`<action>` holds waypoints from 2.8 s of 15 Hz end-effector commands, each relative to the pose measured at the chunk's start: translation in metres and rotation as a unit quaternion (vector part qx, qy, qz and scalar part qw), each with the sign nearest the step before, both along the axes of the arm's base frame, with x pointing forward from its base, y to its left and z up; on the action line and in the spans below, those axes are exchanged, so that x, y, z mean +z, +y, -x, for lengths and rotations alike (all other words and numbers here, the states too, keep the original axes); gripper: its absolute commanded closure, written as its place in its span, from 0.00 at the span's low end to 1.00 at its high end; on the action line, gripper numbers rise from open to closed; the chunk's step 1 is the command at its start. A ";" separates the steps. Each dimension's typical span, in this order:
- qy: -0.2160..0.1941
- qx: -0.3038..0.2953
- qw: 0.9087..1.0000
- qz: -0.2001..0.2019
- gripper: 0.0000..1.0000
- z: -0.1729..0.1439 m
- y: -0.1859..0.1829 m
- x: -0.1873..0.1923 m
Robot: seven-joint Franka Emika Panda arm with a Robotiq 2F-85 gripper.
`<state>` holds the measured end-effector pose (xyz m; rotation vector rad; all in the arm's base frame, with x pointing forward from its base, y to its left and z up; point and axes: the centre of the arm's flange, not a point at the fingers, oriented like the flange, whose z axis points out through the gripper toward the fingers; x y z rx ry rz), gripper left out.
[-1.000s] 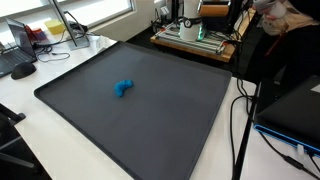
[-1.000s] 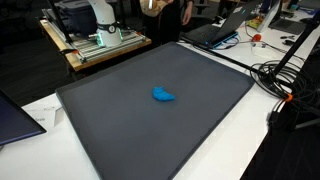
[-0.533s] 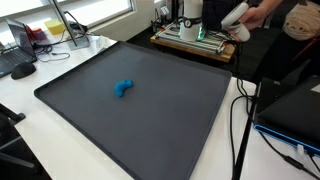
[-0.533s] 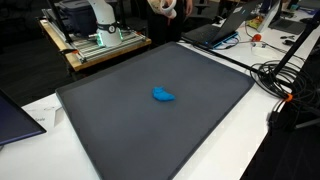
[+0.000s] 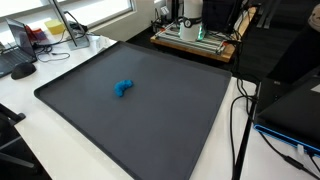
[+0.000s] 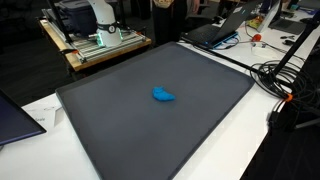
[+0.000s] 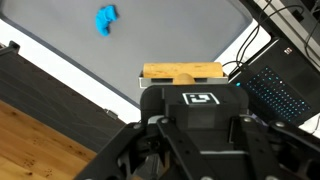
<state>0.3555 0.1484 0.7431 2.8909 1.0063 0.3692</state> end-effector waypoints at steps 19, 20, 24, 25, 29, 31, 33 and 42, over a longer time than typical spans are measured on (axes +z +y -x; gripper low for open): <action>-0.038 -0.260 0.953 -0.152 0.78 -0.229 -0.134 -0.086; -0.033 -0.279 0.948 -0.148 0.78 -0.239 -0.138 -0.100; 0.004 -0.333 0.934 -0.128 0.78 -0.273 -0.144 -0.155; 0.012 -0.347 0.930 -0.123 0.78 -0.279 -0.146 -0.168; 0.049 -0.403 0.906 -0.121 0.78 -0.301 -0.159 -0.225; 0.064 -0.426 0.895 -0.117 0.78 -0.306 -0.169 -0.251; 0.073 -0.450 0.883 -0.111 0.78 -0.307 -0.183 -0.276; 0.088 -0.462 0.879 -0.076 0.53 -0.305 -0.200 -0.314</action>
